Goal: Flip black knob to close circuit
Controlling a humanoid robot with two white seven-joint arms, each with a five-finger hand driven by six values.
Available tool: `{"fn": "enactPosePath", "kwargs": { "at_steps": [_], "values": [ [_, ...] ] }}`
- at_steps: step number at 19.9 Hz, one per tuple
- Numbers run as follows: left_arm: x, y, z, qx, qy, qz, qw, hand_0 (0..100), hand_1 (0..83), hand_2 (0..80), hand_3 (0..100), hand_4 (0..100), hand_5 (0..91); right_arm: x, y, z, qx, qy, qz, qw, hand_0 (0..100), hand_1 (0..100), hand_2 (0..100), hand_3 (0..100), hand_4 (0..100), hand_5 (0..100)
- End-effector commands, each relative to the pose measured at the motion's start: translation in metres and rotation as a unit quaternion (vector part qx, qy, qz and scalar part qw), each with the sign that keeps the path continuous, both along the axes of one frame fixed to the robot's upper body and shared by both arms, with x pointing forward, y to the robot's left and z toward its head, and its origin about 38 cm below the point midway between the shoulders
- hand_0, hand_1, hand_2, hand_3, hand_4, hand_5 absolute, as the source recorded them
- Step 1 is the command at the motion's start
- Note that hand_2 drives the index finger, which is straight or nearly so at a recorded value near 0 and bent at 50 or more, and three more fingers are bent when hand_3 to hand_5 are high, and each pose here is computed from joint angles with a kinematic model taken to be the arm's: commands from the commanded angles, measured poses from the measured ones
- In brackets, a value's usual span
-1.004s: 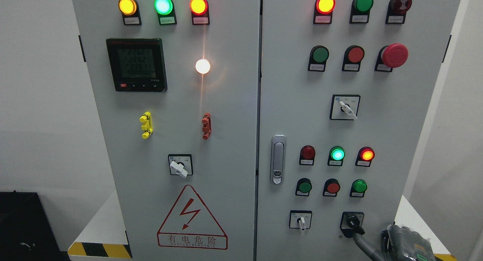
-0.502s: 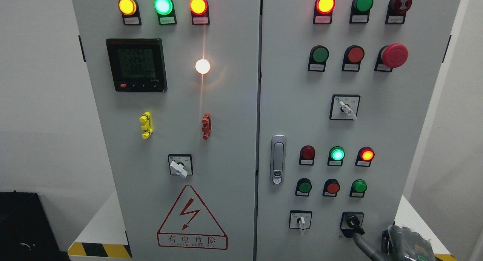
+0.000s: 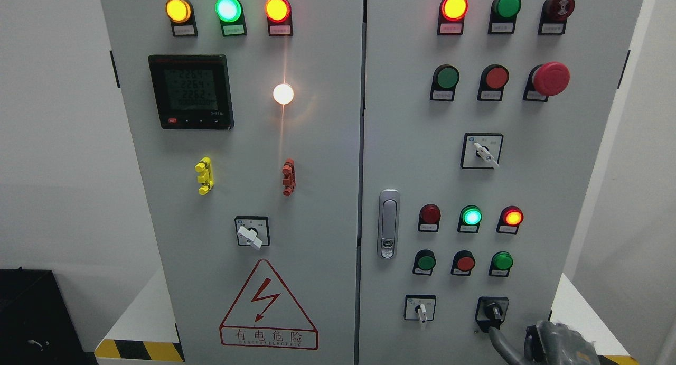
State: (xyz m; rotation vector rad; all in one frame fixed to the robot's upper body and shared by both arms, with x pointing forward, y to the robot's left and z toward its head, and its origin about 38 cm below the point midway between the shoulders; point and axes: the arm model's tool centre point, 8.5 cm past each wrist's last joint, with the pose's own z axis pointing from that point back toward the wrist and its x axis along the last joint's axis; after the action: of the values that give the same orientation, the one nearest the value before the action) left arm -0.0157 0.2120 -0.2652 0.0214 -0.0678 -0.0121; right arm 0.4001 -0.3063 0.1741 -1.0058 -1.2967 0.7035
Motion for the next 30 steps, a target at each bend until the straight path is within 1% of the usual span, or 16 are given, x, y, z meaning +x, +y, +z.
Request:
{"fn": "enactPosePath", "kwargs": {
  "at_steps": [1, 3, 4, 7, 9, 11, 14, 15, 17, 19, 21, 23, 25, 26, 28, 30],
  "values": [
    [0.0, 0.0, 0.0, 0.0, 0.0, 0.0, 1.0, 12, 55.6, 0.0, 0, 0, 0.0, -0.014, 0.036, -0.003, 0.042, -0.03, 0.067, 0.996, 0, 1, 77, 99, 87, 86],
    [0.0, 0.0, 0.0, 0.0, 0.0, 0.0, 1.0, 12, 55.6, 0.0, 0, 0, 0.0, -0.023, 0.044, -0.001, 0.076, -0.052, 0.084, 0.992, 0, 3, 68, 95, 84, 76],
    [0.0, 0.0, 0.0, 0.0, 0.0, 0.0, 1.0, 12, 55.6, 0.0, 0, 0, 0.0, -0.028, 0.047, -0.003, 0.09, -0.057, 0.09, 0.99, 0, 4, 66, 93, 83, 75],
    [0.0, 0.0, 0.0, 0.0, 0.0, 0.0, 1.0, 12, 55.6, 0.0, 0, 0, 0.0, -0.046, 0.056, -0.006, 0.13, -0.068, 0.11, 0.983, 0, 6, 51, 82, 74, 64],
    [0.0, 0.0, 0.0, 0.0, 0.0, 0.0, 1.0, 12, 55.6, 0.0, 0, 0, 0.0, -0.058, 0.061, -0.01, 0.17, -0.071, 0.128, 0.975, 0, 6, 46, 75, 70, 60],
    [0.0, 0.0, 0.0, 0.0, 0.0, 0.0, 1.0, 12, 55.6, 0.0, 0, 0, 0.0, -0.07, 0.062, -0.014, 0.205, -0.079, 0.13, 0.967, 0, 7, 36, 65, 61, 51],
    [0.0, 0.0, 0.0, 0.0, 0.0, 0.0, 1.0, 12, 55.6, 0.0, 0, 0, 0.0, -0.083, 0.062, -0.016, 0.261, -0.105, 0.126, 0.951, 0, 7, 26, 49, 50, 43],
    [0.0, 0.0, 0.0, 0.0, 0.0, 0.0, 1.0, 12, 55.6, 0.0, 0, 0, 0.0, -0.089, 0.062, -0.016, 0.287, -0.109, 0.132, 0.942, 0, 7, 24, 47, 48, 42],
    [0.0, 0.0, 0.0, 0.0, 0.0, 0.0, 1.0, 12, 55.6, 0.0, 0, 0, 0.0, -0.103, 0.064, -0.017, 0.351, -0.115, 0.145, 0.918, 0, 7, 18, 38, 39, 34],
    [0.0, 0.0, 0.0, 0.0, 0.0, 0.0, 1.0, 12, 55.6, 0.0, 0, 0, 0.0, -0.116, 0.073, -0.02, 0.412, -0.112, 0.165, 0.889, 0, 7, 14, 34, 36, 30],
    [0.0, 0.0, 0.0, 0.0, 0.0, 0.0, 1.0, 12, 55.6, 0.0, 0, 0, 0.0, -0.126, 0.074, -0.025, 0.453, -0.122, 0.168, 0.867, 0, 5, 9, 28, 29, 23],
    [0.0, 0.0, 0.0, 0.0, 0.0, 0.0, 1.0, 12, 55.6, 0.0, 0, 0, 0.0, -0.132, 0.075, -0.024, 0.489, -0.145, 0.187, 0.839, 0, 2, 2, 19, 16, 6],
    [0.0, 0.0, 0.0, 0.0, 0.0, 0.0, 1.0, 12, 55.6, 0.0, 0, 0, 0.0, -0.136, 0.074, -0.024, 0.521, -0.153, 0.193, 0.817, 0, 1, 0, 12, 8, 0],
    [0.0, 0.0, 0.0, 0.0, 0.0, 0.0, 1.0, 12, 55.6, 0.0, 0, 0, 0.0, -0.137, 0.074, -0.024, 0.531, -0.156, 0.197, 0.809, 0, 0, 0, 8, 4, 0],
    [0.0, 0.0, 0.0, 0.0, 0.0, 0.0, 1.0, 12, 55.6, 0.0, 0, 0, 0.0, -0.141, 0.076, -0.026, 0.553, -0.149, 0.21, 0.792, 0, 0, 0, 3, 0, 0],
    [0.0, 0.0, 0.0, 0.0, 0.0, 0.0, 1.0, 12, 55.6, 0.0, 0, 0, 0.0, -0.145, 0.077, -0.029, 0.57, -0.146, 0.219, 0.779, 0, 0, 0, 0, 0, 0]
  ]
}}
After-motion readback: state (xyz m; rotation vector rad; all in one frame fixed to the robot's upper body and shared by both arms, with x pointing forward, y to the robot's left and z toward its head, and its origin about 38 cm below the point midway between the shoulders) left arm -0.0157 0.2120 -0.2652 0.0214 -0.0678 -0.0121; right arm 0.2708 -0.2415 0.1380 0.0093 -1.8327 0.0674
